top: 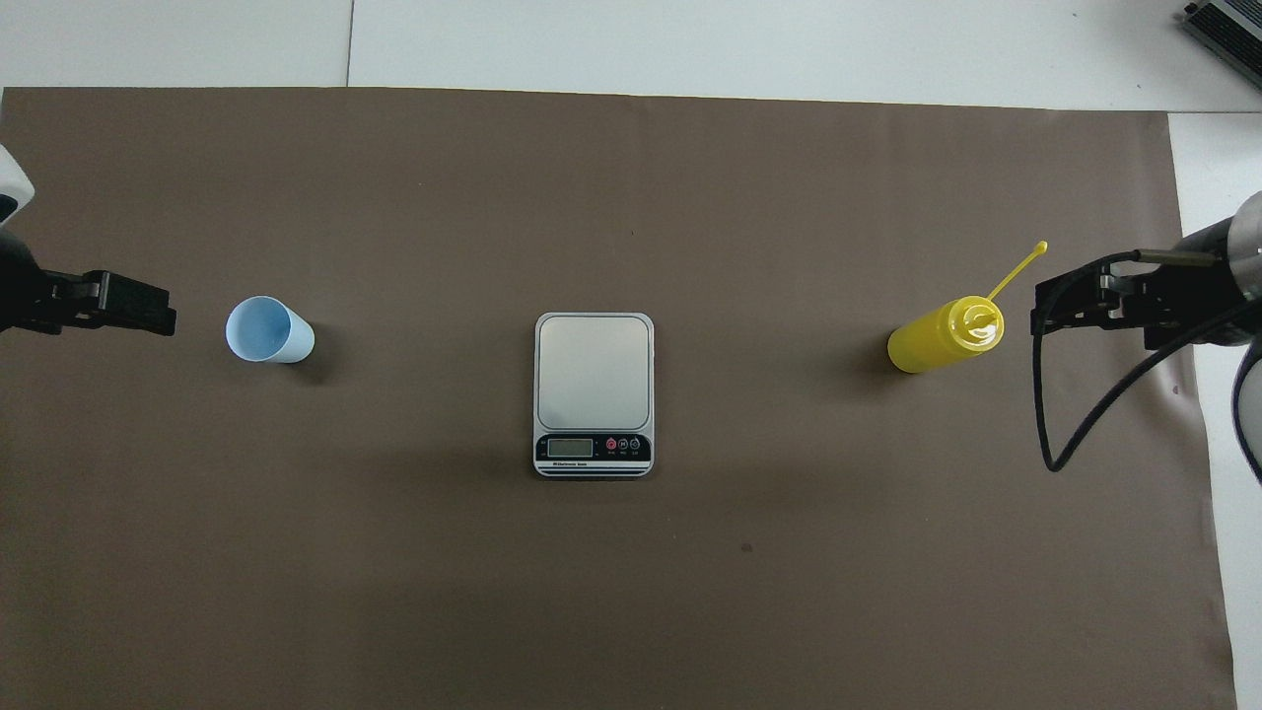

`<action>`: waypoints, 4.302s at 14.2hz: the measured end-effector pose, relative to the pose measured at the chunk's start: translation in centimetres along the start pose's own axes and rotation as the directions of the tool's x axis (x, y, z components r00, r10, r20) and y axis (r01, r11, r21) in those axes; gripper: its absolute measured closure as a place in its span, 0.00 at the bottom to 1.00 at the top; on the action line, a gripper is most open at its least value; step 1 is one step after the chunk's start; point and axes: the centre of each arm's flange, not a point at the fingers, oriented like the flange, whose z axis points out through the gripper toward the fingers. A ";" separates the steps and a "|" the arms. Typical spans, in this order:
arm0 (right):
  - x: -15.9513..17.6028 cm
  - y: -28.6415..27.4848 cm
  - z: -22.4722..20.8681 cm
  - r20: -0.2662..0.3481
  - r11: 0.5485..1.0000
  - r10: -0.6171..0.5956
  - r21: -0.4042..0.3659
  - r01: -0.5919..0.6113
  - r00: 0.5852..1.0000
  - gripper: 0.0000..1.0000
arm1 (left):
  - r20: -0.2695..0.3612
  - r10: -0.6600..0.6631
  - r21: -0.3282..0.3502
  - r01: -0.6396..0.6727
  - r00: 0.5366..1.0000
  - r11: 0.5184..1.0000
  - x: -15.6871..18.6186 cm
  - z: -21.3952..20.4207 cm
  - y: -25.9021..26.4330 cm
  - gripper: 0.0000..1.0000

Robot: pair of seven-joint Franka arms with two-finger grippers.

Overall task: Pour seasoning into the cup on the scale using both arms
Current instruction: 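Move the left gripper toward the light blue cup, then grasp the light blue cup with the left gripper, then carry the cup with the left gripper and lower it onto the scale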

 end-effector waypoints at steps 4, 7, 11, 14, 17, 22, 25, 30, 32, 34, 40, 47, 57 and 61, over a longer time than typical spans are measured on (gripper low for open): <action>0.0 0.0 0.0 0.000 1.000 0.000 0.000 0.000 1.000 0.00 | 0.000 -0.001 0.000 0.001 1.000 1.000 0.0 0.0 0.0 0.00; 0.0 0.0 0.0 0.000 1.000 0.000 0.000 0.000 1.000 0.00 | 0.000 0.000 0.000 0.000 1.000 1.000 0.0 0.0 0.0 0.00; 0.0 0.0 0.0 0.000 1.000 0.000 0.000 0.000 1.000 0.00 | -0.019 0.000 0.000 0.000 1.000 1.000 0.2 0.0 0.0 0.00; 0.0 0.0 0.0 0.000 1.000 0.000 0.000 0.000 1.000 0.00 | -0.043 -0.009 0.000 0.009 0.999 1.000 0.5 0.0 -0.2 0.00; 0.0 0.0 0.0 0.000 1.000 0.000 0.000 0.000 1.000 0.00 | -0.048 -0.031 -0.001 0.031 0.998 1.000 0.8 0.3 -1.4 0.00; 0.0 0.0 0.0 0.000 1.000 0.000 0.000 0.000 1.000 0.00 | -0.033 -0.085 -0.007 0.085 0.996 0.996 4.1 6.8 -4.8 0.00; 0.0 0.0 0.0 0.000 1.000 0.000 0.000 0.000 1.000 0.00 | -0.050 -0.104 -0.009 0.104 0.993 0.995 5.3 11.9 -5.7 0.00; 0.0 0.0 0.0 0.000 1.000 0.000 0.000 0.000 1.000 0.00 | -0.123 -0.171 -0.015 0.171 0.978 0.985 4.9 17.8 -6.5 0.00; 0.0 0.0 0.0 0.000 1.000 0.000 0.000 0.000 1.000 0.00 | -0.136 -0.214 -0.021 0.213 0.967 0.977 4.4 20.1 -6.6 0.00; 0.0 0.0 0.0 0.000 1.000 0.000 0.000 0.000 1.000 0.00 | -0.122 -0.242 -0.023 0.241 0.963 0.970 3.8 22.1 -6.6 0.00; 0.0 0.0 0.0 0.000 1.000 0.000 0.000 0.000 1.000 0.00 | -0.091 -0.283 -0.023 0.282 0.955 0.959 2.7 25.6 -6.5 0.00; 0.0 0.0 0.0 0.000 1.000 0.000 0.000 0.000 1.000 0.00 | -0.099 -0.327 -0.039 0.325 0.940 0.945 2.6 26.6 -6.2 0.32; 0.0 0.0 0.0 0.000 1.000 0.000 0.000 0.000 1.000 0.00 | -0.099 -0.327 -0.063 0.322 0.940 0.945 4.8 22.1 -5.6 0.96; 0.0 0.0 0.0 0.000 1.000 0.000 0.000 0.000 1.000 0.00 | -0.134 -0.281 -0.075 0.273 0.950 0.959 6.7 17.2 -3.7 0.96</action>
